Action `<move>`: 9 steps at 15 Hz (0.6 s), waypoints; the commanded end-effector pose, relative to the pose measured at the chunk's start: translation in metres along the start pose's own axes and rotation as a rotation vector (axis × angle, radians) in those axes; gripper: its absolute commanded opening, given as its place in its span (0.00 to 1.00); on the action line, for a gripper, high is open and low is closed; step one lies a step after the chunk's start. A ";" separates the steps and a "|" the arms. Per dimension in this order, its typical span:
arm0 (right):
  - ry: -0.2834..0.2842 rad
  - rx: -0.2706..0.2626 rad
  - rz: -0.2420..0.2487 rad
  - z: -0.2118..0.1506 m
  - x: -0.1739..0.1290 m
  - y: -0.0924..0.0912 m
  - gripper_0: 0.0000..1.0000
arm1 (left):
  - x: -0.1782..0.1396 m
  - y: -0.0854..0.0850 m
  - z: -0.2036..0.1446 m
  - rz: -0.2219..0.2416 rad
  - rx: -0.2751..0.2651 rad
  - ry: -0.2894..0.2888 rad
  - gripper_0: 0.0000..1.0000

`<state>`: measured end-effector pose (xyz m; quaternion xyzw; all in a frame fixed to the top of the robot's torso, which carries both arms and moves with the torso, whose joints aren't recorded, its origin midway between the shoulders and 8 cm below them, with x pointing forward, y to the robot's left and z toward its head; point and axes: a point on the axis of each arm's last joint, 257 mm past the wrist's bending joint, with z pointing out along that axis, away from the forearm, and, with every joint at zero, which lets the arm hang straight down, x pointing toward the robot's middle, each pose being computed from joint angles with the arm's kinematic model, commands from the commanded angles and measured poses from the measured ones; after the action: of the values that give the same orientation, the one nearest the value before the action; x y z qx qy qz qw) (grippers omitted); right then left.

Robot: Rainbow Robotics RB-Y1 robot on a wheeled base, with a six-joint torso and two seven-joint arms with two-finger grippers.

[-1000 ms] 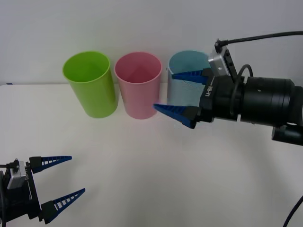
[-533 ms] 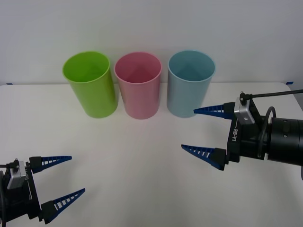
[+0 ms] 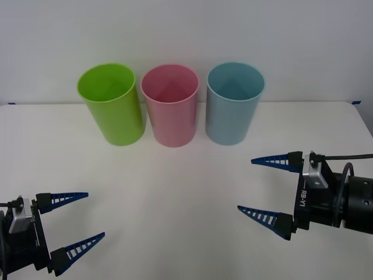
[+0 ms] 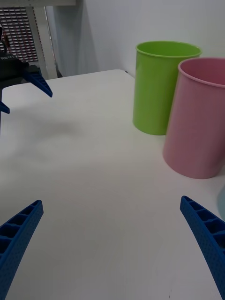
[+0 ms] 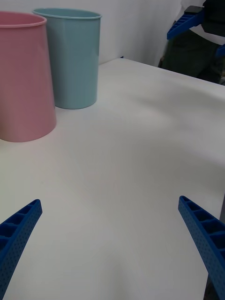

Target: Put cans in the blue bin and PET bottles in the pink bin and trash in the green bin.

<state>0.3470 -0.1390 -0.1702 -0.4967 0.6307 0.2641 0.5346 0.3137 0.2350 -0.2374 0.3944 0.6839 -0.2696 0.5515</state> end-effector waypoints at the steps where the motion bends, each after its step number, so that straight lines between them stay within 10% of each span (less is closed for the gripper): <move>1: 0.009 -0.013 -0.005 -0.006 0.003 0.003 1.00 | 0.000 0.000 0.000 0.000 0.000 0.000 1.00; 9: 0.074 -0.004 -0.019 -0.008 0.022 0.003 1.00 | 0.000 0.000 0.000 0.000 0.000 0.000 1.00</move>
<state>0.3426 -0.1514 -0.1873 -0.5121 0.6428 0.2431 0.5152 0.3137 0.2350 -0.2374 0.3944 0.6839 -0.2696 0.5515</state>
